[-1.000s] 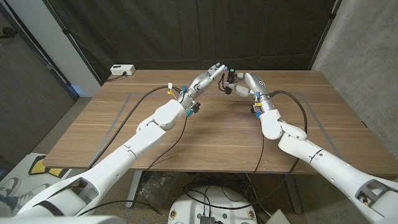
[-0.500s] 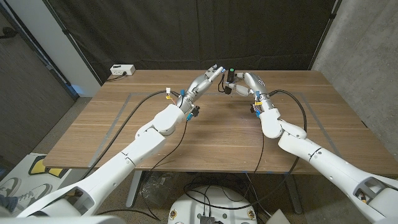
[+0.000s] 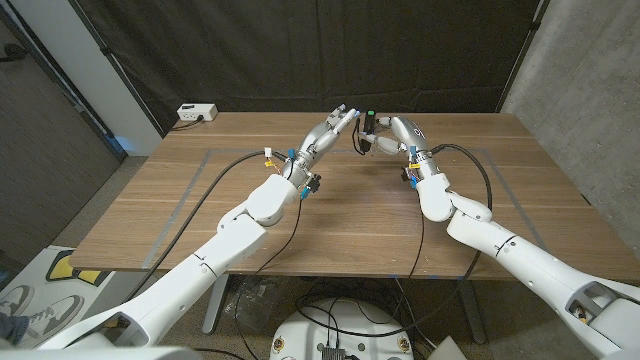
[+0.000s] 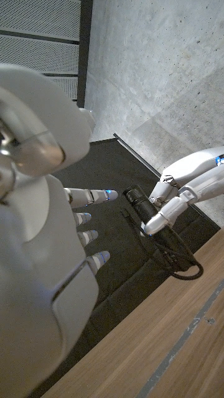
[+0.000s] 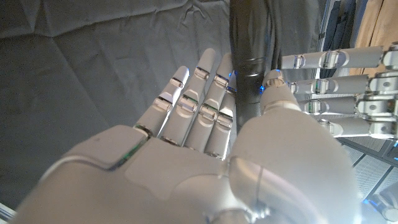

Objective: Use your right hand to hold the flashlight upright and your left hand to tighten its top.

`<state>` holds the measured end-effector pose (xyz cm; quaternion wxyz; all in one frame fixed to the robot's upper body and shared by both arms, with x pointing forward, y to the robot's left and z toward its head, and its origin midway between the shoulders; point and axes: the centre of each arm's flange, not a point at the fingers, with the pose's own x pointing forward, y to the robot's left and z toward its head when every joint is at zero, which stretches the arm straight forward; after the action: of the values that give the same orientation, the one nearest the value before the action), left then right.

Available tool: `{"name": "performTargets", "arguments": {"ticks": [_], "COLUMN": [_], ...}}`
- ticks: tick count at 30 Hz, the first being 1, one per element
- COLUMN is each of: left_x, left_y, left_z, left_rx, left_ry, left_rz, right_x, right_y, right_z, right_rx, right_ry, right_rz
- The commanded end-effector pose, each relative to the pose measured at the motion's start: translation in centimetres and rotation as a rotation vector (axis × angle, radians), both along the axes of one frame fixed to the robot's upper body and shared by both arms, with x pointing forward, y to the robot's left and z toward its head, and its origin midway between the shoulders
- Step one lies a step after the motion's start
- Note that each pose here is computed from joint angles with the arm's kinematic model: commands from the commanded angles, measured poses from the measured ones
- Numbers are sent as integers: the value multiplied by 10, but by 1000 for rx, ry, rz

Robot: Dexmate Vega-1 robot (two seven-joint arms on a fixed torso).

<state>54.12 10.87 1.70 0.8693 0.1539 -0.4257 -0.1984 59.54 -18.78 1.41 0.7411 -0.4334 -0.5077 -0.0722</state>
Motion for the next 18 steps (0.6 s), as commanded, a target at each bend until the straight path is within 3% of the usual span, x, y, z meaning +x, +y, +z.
{"name": "performTargets", "arguments": {"ticks": [1,5,18], "left_x": [-1,-3,-1], "left_y": [-1,-1,-3], "left_z": [-4,-3,2], "left_rx": [-5,22,75], "left_ry": [9,-9,-29], "left_rz": [13,68,108], "right_x": [1,-1,-5], "right_y": [2,1,-1], "right_z": [0,0,1], "right_rx": [2,6,12], "right_ry": [1,-2,-5], "right_rz": [15,17,15]}}
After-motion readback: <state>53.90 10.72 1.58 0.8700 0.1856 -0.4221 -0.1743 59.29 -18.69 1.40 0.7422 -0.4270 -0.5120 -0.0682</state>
